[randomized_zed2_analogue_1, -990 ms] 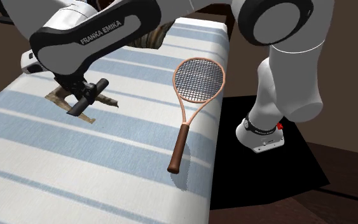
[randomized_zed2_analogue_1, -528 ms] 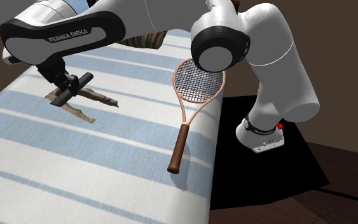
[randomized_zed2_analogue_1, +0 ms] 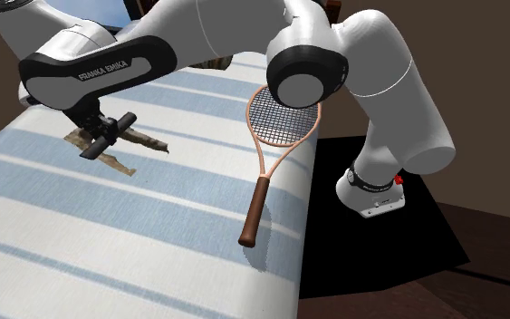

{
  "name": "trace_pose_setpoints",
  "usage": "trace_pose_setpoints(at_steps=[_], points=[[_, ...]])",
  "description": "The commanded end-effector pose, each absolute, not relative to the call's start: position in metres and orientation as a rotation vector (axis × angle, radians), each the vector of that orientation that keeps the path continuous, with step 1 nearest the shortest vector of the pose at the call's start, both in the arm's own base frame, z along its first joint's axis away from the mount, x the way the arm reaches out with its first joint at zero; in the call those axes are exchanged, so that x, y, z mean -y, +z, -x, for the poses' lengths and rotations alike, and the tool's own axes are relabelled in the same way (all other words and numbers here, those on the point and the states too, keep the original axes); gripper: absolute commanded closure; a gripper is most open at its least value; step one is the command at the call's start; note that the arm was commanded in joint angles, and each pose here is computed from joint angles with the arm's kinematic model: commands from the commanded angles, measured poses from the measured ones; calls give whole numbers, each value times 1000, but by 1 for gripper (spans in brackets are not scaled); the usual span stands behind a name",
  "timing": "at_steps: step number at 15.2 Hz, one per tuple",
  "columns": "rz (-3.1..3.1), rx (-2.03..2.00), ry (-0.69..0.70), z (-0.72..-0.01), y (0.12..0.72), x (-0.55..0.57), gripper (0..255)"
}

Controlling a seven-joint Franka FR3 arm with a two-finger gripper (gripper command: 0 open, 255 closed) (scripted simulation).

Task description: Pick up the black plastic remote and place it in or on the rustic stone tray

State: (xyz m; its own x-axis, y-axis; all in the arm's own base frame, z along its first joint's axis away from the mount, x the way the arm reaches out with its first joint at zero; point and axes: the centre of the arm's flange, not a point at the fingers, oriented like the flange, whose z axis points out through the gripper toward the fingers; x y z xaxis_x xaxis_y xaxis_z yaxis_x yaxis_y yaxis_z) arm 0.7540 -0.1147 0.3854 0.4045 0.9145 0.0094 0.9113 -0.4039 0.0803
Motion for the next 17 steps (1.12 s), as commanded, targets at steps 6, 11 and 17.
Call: trace_pose_setpoints(at_steps=[6, 11, 17], points=[[-2579, -1679, 81, -754, 368, 113, 255], [-2579, -1679, 81, -754, 368, 113, 0], [-2579, -1679, 81, -753, 381, 113, 0]])
